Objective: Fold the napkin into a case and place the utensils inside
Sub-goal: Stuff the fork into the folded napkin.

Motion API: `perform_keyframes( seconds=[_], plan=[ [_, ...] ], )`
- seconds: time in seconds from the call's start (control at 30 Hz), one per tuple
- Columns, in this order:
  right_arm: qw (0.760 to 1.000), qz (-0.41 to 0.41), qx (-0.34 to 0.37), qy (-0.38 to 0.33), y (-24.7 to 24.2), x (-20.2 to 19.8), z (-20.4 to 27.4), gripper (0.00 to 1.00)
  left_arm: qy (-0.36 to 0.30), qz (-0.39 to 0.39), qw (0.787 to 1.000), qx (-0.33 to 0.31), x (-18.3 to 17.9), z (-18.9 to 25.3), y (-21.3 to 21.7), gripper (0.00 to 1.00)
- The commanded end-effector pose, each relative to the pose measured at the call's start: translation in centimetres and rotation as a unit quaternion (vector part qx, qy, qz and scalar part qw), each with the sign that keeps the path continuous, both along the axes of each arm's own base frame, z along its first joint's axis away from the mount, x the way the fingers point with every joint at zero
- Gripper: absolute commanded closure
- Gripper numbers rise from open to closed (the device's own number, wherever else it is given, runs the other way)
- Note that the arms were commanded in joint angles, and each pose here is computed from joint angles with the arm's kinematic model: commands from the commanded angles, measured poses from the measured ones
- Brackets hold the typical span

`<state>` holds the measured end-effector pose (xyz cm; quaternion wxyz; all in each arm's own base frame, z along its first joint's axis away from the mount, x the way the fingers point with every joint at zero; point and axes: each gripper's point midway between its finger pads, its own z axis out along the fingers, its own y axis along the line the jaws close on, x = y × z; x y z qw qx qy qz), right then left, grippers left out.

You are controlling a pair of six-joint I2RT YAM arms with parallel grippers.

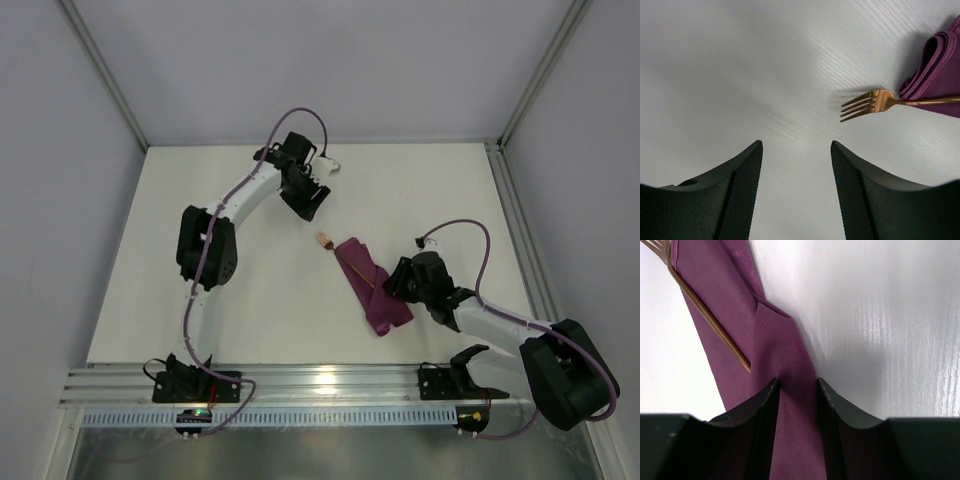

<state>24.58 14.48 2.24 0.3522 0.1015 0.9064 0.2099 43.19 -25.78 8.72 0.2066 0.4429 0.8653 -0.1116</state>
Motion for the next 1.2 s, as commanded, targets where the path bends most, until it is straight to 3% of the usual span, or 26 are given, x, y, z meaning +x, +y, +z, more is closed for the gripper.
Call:
perform_keyframes(
  seconds=[0.0, 0.17, 0.4, 0.7, 1.0, 1.1, 1.17],
  plan=[
    [1.000, 0.002, -0.027, 0.016, -0.6, -0.4, -0.9, 0.60, 0.041, 0.021, 0.995, -0.093, -0.9, 2.0, -2.7, 0.41],
    [1.000, 0.003, -0.026, 0.017, -0.5, -0.4, -0.8, 0.60, 0.110, 0.010, 0.987, -0.115, -3.0, -0.1, -3.4, 0.44],
    [0.999, 0.005, -0.028, 0.020, -0.5, -0.3, -0.9, 0.60, 0.108, 0.023, 0.988, -0.108, -2.0, -2.5, -3.4, 0.46],
    [0.999, 0.007, -0.027, 0.020, -0.4, -0.4, -1.0, 0.60, 0.156, 0.011, 0.983, -0.099, -3.8, -4.8, -3.0, 0.53],
    [0.999, 0.008, -0.027, 0.021, -0.4, -0.4, -1.0, 0.60, 0.153, 0.003, 0.983, -0.106, -3.6, -5.0, -3.3, 0.70],
    [0.999, 0.007, -0.028, 0.022, -0.4, -0.4, -1.1, 0.60, 0.152, 0.001, 0.982, -0.109, -3.6, -4.8, -3.4, 0.95],
    [0.999, 0.008, -0.028, 0.022, -0.4, -0.3, -1.1, 0.61, 0.156, -0.001, 0.981, -0.111, -3.8, -4.9, -3.5, 1.00]
  ],
)
